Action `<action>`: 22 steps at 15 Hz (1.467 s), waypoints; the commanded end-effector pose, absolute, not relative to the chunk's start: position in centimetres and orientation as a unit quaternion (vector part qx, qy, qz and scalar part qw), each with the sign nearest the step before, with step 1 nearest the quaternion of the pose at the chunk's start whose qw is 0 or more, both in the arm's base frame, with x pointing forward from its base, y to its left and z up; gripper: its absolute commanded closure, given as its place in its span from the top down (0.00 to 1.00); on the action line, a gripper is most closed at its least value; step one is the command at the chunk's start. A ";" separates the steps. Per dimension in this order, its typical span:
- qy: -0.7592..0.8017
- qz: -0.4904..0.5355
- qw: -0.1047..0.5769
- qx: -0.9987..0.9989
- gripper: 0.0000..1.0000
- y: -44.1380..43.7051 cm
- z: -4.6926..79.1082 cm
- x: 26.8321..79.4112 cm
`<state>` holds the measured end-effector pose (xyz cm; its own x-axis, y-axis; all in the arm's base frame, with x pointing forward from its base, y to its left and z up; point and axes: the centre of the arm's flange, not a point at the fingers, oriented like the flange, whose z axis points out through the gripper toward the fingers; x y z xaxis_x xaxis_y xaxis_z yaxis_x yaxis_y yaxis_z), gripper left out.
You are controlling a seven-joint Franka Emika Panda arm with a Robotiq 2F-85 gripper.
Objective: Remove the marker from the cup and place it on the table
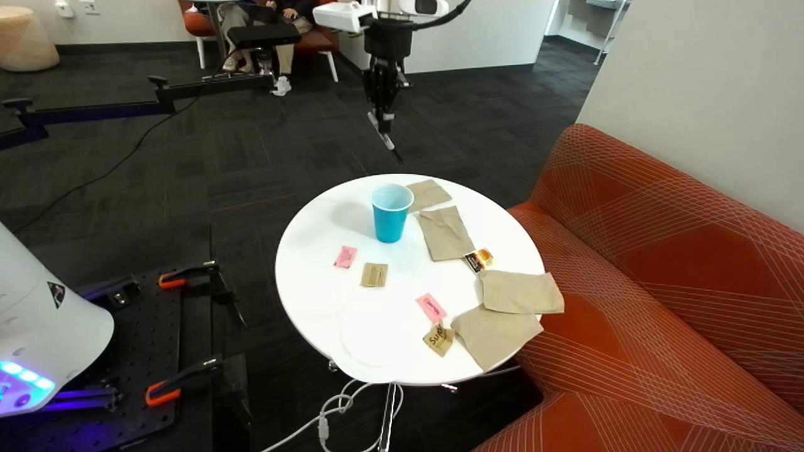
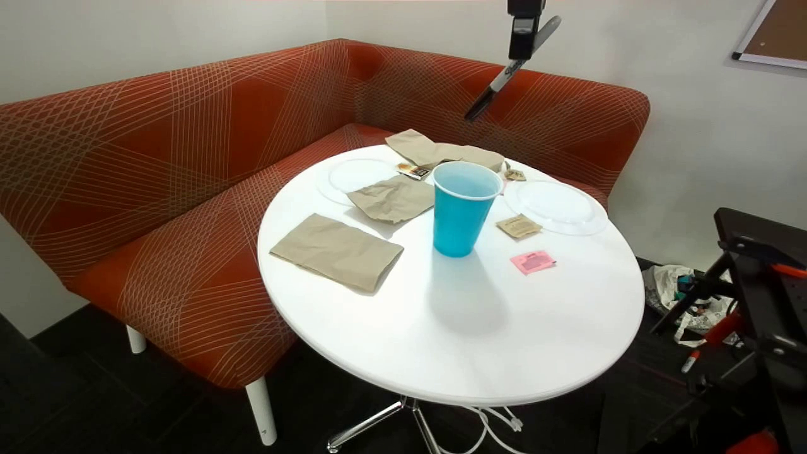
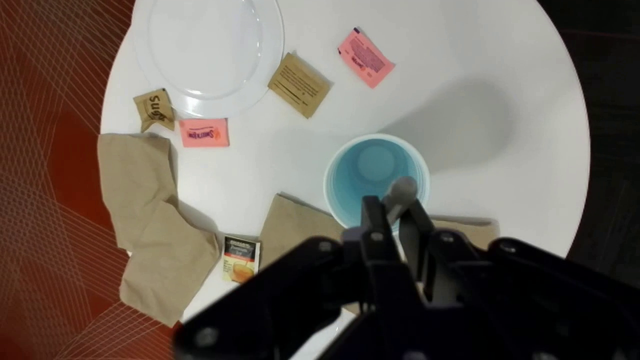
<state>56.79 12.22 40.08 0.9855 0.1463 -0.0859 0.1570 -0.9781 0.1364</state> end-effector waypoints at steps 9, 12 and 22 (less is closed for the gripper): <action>-0.115 0.039 0.076 0.990 0.03 1.9 41.0 57.1; -0.171 0.053 0.095 0.979 0.03 -0.7 38.7 57.8; -0.240 0.090 0.135 0.957 0.03 -3.2 26.3 60.1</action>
